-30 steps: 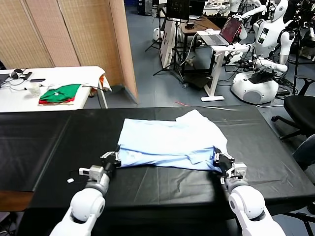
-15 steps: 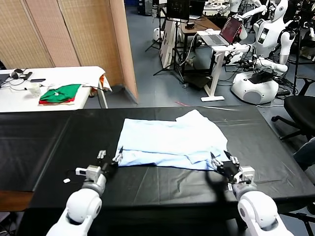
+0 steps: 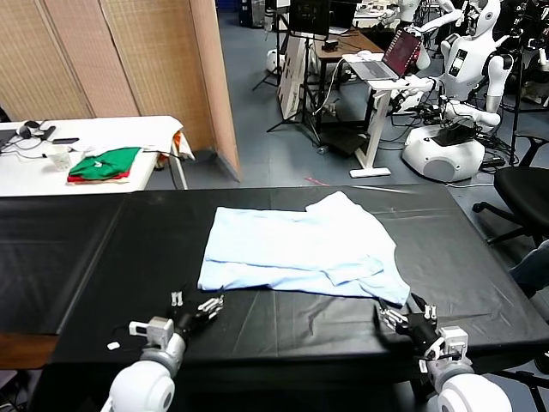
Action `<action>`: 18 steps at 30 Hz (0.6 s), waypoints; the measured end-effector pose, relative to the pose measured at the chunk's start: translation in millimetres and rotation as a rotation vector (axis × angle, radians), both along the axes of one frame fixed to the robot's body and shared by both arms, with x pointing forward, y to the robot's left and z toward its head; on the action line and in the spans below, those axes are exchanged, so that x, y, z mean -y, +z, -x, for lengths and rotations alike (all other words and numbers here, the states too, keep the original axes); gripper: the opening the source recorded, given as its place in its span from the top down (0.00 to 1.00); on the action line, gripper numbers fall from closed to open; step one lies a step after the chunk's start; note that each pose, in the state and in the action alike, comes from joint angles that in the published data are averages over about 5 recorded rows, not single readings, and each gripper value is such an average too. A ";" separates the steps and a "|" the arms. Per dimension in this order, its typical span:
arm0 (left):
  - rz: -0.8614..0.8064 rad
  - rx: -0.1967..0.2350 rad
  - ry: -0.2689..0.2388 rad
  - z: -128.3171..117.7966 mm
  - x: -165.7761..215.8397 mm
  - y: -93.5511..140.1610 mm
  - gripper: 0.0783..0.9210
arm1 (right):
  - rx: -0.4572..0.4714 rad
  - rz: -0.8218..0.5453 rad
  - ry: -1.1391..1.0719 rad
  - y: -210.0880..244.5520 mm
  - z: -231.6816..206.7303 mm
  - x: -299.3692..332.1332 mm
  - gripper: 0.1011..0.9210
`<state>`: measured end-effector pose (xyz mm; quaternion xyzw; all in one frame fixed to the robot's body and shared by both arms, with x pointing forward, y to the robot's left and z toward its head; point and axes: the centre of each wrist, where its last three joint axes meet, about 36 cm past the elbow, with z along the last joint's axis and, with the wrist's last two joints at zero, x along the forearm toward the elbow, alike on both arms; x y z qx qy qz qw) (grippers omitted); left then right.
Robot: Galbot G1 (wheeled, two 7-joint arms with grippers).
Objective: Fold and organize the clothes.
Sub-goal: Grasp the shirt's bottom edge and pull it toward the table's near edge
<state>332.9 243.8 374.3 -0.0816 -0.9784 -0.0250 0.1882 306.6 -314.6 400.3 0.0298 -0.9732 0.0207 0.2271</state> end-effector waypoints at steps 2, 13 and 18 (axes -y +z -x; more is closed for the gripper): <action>0.001 -0.002 -0.002 1.0 0.1 -0.3 0.03 | 0.001 0.000 0.000 -1.1 -1.4 0.9 0.40; -0.004 -0.002 -0.015 0.6 -1.4 -0.3 0.55 | 0.006 0.002 0.013 -2.2 -8.3 0.6 0.93; -0.011 -0.002 -0.023 -0.1 -3.4 0.4 0.79 | -0.015 0.002 0.005 2.7 -4.9 0.0 0.95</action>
